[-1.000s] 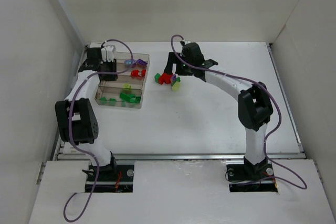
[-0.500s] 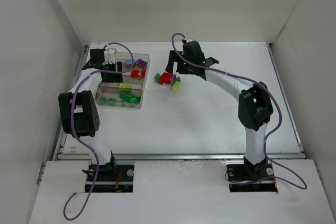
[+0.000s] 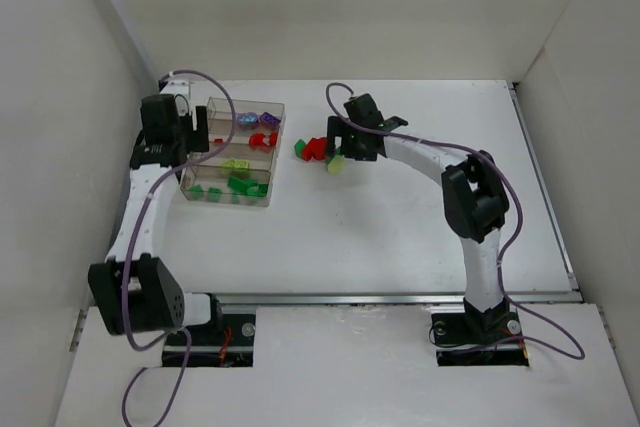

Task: Sort the legos into containers by color

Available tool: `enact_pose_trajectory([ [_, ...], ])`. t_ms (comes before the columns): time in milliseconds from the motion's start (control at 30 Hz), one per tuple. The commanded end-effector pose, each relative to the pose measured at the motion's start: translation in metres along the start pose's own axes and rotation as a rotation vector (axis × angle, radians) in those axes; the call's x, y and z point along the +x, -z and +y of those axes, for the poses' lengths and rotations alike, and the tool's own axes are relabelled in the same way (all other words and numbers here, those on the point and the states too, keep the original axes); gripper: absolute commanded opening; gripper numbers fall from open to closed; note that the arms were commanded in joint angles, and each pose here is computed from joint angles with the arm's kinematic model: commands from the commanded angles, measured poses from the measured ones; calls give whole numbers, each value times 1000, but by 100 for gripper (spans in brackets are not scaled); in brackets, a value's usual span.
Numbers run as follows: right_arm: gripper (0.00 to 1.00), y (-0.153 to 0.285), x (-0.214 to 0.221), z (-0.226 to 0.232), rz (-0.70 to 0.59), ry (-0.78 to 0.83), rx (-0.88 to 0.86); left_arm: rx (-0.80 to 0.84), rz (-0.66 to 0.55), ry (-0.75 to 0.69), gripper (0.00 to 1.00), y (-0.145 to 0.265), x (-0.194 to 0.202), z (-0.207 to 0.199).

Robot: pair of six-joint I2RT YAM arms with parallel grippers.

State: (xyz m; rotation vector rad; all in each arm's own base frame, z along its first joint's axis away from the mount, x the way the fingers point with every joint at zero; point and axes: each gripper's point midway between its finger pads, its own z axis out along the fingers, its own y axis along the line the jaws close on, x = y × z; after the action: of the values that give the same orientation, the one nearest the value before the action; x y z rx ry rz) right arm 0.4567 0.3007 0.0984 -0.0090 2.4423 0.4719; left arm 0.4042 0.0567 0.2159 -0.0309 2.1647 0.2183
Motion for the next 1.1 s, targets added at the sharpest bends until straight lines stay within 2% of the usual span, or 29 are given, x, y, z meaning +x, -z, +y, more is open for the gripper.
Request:
enact_pose_trajectory([
  [0,100,-1,6,-8,5,-108,14,-136,-25,-8,77,24,11,25],
  [33,100,-6,10,-10,16,-108,21,-154,-70,-10,78,37,4,30],
  [267,97,-37,20,-13,77,-108,49,-214,-80,-15,83,60,19,40],
  [367,90,-43,27,-17,93,-108,59,-214,-77,-15,84,59,25,40],
  [433,82,-50,33,-18,110,-108,57,-215,-86,-13,84,62,23,40],
  [500,70,-52,38,-21,127,-108,68,-202,-79,-16,84,59,24,38],
  [533,53,-52,40,-22,134,-108,73,-202,-79,-16,83,59,24,38],
  [600,38,-48,42,-24,138,-108,76,-192,-71,-18,82,59,26,36],
  [633,26,-47,48,-27,146,-108,81,-191,-72,-9,82,59,26,36],
  [767,0,-29,40,-24,86,-86,40,-173,-75,-1,78,58,26,32],
  [933,0,7,19,-17,-14,-7,-12,-70,-53,-11,75,52,28,14],
  [1067,0,38,5,-4,-86,106,-106,68,-69,-130,74,57,5,-8],
])
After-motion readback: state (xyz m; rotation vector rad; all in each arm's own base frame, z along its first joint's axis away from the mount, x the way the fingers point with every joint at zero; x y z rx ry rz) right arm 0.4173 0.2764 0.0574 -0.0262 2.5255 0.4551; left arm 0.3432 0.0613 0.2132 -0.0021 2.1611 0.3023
